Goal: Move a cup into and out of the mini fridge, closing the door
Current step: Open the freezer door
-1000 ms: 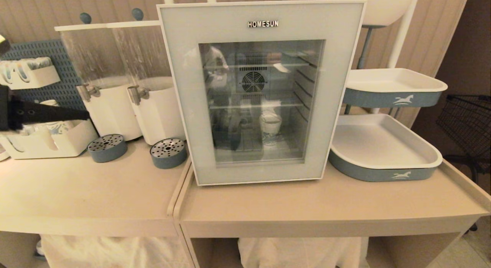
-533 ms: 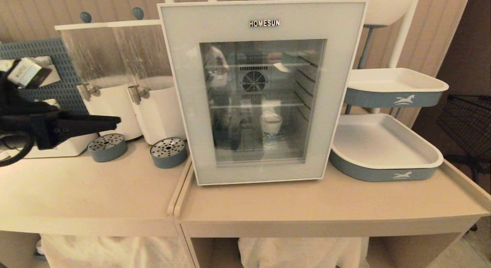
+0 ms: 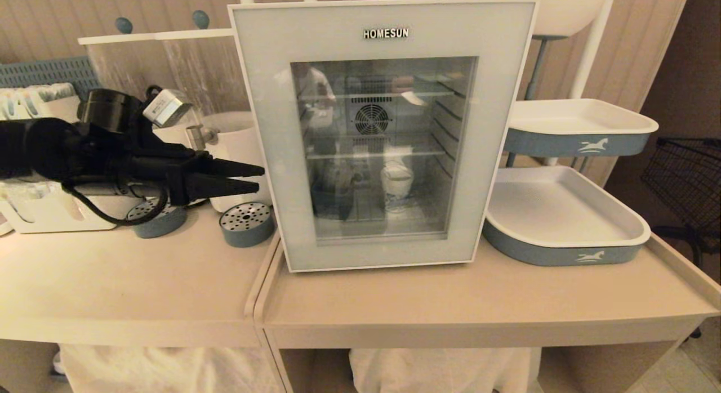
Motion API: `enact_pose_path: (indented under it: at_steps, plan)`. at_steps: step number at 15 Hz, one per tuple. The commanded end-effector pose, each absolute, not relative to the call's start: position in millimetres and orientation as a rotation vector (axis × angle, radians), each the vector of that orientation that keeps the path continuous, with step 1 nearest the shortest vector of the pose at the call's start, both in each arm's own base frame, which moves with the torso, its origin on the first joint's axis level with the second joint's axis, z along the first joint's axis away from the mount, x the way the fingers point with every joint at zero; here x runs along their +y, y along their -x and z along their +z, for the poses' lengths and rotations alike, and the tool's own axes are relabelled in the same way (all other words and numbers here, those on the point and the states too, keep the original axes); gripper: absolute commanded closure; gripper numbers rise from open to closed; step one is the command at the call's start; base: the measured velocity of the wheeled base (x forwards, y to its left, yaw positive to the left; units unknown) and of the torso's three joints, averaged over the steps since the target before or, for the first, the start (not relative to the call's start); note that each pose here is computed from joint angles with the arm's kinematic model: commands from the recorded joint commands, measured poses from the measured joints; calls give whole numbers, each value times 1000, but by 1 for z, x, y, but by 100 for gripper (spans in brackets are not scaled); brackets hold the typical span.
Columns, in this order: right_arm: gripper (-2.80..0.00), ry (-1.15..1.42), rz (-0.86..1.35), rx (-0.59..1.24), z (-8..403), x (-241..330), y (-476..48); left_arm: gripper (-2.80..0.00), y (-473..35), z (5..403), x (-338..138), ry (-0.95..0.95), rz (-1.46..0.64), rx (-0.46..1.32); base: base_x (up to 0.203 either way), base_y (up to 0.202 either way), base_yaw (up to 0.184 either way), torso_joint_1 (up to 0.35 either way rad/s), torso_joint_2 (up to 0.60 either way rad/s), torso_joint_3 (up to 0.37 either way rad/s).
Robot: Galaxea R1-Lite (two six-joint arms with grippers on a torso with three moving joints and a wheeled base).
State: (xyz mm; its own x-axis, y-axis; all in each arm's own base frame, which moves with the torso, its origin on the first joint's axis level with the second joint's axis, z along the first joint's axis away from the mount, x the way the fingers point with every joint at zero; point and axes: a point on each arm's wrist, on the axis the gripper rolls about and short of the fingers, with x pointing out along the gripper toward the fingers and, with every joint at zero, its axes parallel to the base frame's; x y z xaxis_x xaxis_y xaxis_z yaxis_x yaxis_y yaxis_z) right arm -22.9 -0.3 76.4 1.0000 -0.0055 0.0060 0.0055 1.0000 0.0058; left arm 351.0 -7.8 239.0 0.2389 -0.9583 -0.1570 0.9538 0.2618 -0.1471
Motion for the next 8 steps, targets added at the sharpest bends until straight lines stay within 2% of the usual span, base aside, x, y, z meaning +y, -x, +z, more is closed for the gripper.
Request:
enact_pose_path:
  at_steps: [1, 8]
  plan:
    - [0, 0, -6, -8, 77, 0, 23, -280, -362, 228, -10, -43, -1257, 214, 0, 0, 0, 0, 0, 0]
    - [0, 2, -5, -6, 76, 0, 23, -280, -360, 234, 9, -5, -1195, 228, 0, 0, 0, 0, 0, 0]
